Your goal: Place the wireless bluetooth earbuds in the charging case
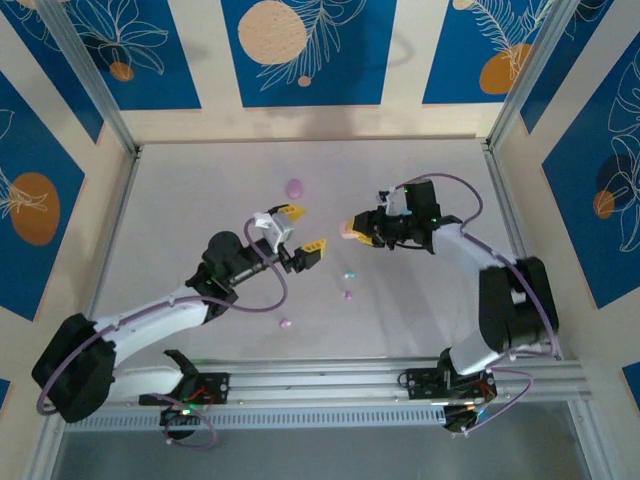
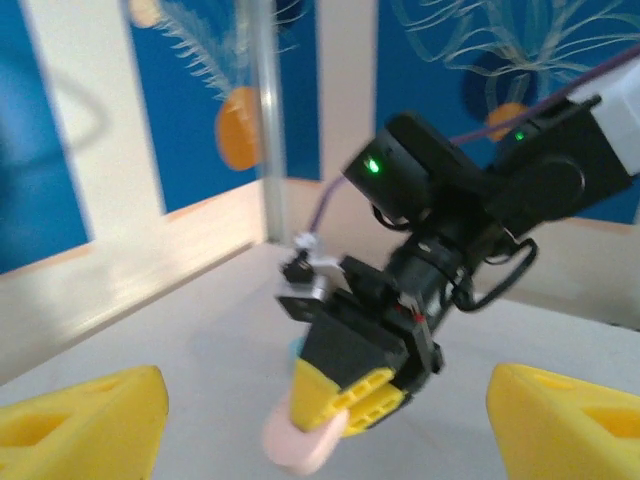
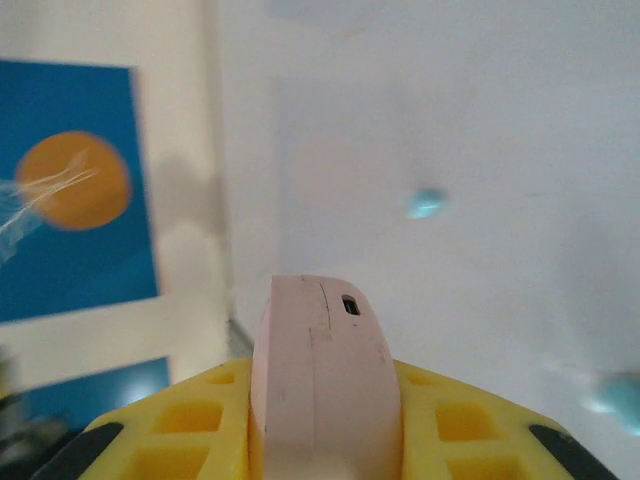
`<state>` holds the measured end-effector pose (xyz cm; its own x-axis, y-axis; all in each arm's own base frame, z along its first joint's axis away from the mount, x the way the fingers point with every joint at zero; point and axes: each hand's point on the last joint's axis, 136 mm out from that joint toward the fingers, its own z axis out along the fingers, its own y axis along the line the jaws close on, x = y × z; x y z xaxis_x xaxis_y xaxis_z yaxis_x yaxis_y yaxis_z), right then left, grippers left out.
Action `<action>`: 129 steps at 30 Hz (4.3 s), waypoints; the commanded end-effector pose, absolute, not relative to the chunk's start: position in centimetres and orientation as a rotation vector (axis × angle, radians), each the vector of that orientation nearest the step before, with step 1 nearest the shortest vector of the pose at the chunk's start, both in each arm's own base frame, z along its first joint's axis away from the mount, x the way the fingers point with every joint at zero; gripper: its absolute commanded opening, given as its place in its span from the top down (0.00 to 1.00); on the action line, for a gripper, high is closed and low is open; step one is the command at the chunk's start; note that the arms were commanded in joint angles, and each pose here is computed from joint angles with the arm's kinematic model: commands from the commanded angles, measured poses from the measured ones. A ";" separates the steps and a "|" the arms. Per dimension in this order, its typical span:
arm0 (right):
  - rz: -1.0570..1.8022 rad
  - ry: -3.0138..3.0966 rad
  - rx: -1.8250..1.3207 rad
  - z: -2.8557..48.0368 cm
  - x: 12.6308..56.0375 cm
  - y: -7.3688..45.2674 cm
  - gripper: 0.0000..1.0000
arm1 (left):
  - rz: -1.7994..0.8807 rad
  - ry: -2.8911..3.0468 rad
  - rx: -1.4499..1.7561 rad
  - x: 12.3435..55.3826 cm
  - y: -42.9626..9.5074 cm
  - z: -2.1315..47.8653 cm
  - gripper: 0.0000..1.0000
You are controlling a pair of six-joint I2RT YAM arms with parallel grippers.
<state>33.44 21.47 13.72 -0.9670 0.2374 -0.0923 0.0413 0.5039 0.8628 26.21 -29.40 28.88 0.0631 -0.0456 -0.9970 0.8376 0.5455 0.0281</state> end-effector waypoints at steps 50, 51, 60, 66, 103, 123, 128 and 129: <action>0.316 2.779 0.487 5.6 47.8 2.8 0.36 | -0.617 1.586 0.614 27.5 -24.5 27.6 0.22; 0.319 2.787 0.494 5.4 47.8 2.9 0.36 | -0.613 1.585 0.612 27.4 -24.4 27.7 0.22; 0.221 2.893 0.447 3.2 46.4 4.3 0.34 | -0.610 1.587 0.618 27.5 -24.5 27.6 0.22; 0.089 2.929 0.397 2.1 45.7 3.8 0.40 | -0.605 1.585 0.618 27.4 -24.4 27.7 0.22; 0.151 2.808 0.182 6.5 45.6 5.8 0.65 | -0.646 1.622 0.594 27.4 -24.6 28.8 0.22; 0.686 1.818 -0.992 26.1 27.4 22.8 0.71 | -1.169 1.928 0.256 27.0 -27.7 31.7 0.40; 0.671 1.643 -1.144 27.3 23.6 23.7 0.71 | -1.295 1.943 0.253 26.0 -28.8 32.2 0.38; 0.654 1.637 -1.157 27.0 23.4 23.7 0.72 | -1.297 1.954 0.267 26.0 -29.0 32.1 0.37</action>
<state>24.27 23.21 24.77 -0.2453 -0.3769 -0.8932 -0.8803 0.4725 0.0424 26.57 -28.04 30.09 -0.6645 -0.2061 -0.7183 0.5291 0.5490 -0.6471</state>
